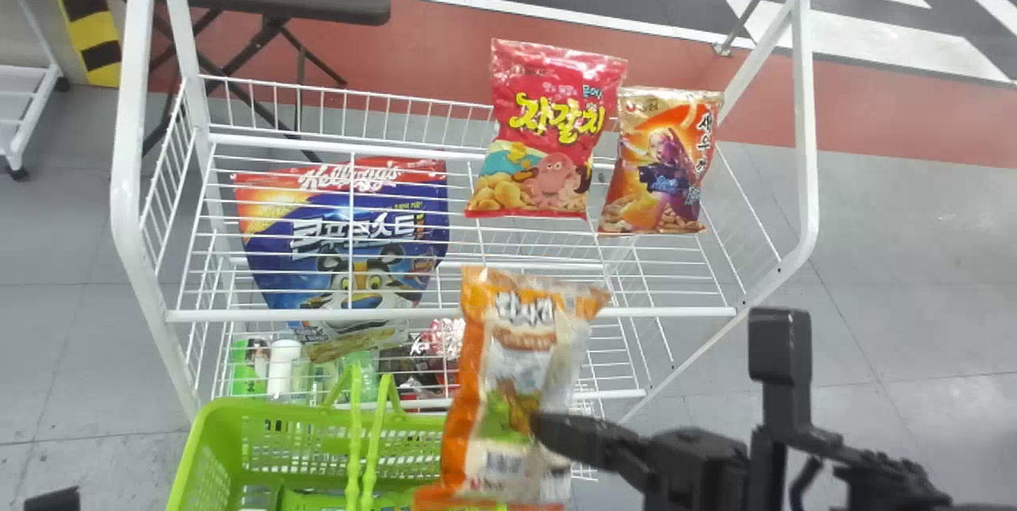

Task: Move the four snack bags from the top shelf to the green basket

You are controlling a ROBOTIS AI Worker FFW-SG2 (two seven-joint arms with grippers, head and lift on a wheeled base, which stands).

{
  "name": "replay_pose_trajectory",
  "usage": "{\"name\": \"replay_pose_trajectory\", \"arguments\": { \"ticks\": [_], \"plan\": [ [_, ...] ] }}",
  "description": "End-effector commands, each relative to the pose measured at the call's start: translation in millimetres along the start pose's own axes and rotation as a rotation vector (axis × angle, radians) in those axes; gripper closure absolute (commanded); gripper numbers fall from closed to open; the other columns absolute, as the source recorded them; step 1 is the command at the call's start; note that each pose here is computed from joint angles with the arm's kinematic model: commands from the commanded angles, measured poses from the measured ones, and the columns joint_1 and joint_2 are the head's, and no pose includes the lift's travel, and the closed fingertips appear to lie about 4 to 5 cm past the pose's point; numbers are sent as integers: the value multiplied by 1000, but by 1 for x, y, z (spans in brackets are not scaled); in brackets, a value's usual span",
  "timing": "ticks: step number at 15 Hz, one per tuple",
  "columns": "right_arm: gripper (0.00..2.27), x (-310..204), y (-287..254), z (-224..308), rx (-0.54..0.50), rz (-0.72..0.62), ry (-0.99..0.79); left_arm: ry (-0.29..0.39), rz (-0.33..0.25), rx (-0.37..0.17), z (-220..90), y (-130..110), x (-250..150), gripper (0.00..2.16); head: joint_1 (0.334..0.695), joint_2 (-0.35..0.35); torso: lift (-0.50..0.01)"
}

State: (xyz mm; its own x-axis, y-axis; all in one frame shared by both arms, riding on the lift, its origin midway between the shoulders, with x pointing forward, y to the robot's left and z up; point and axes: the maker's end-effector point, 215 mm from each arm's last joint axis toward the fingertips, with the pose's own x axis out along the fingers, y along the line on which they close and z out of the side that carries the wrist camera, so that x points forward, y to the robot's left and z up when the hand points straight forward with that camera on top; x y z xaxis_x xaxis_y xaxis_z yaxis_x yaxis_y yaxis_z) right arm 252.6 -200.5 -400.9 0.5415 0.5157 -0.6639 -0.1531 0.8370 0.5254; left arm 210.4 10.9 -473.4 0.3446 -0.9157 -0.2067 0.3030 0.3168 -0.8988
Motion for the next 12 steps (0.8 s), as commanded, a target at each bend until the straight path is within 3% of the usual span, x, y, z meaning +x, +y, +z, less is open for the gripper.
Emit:
{"name": "replay_pose_trajectory", "arguments": {
  "ticks": [1, 4, 12],
  "plan": [
    [2192, 6, -13, -28, 67, 3, 46, -1, 2, -2, -1, 0, 1, 1730, 695, -350, 0],
    [2192, 32, -17, -63, 128, 41, 113, 6, -1, 0, -4, -2, 3, 1730, 695, -350, 0],
    [2192, 107, 13, -115, 79, 84, 264, 13, -7, 3, -7, -5, 2, 1730, 695, -350, 0]
  ]
}}
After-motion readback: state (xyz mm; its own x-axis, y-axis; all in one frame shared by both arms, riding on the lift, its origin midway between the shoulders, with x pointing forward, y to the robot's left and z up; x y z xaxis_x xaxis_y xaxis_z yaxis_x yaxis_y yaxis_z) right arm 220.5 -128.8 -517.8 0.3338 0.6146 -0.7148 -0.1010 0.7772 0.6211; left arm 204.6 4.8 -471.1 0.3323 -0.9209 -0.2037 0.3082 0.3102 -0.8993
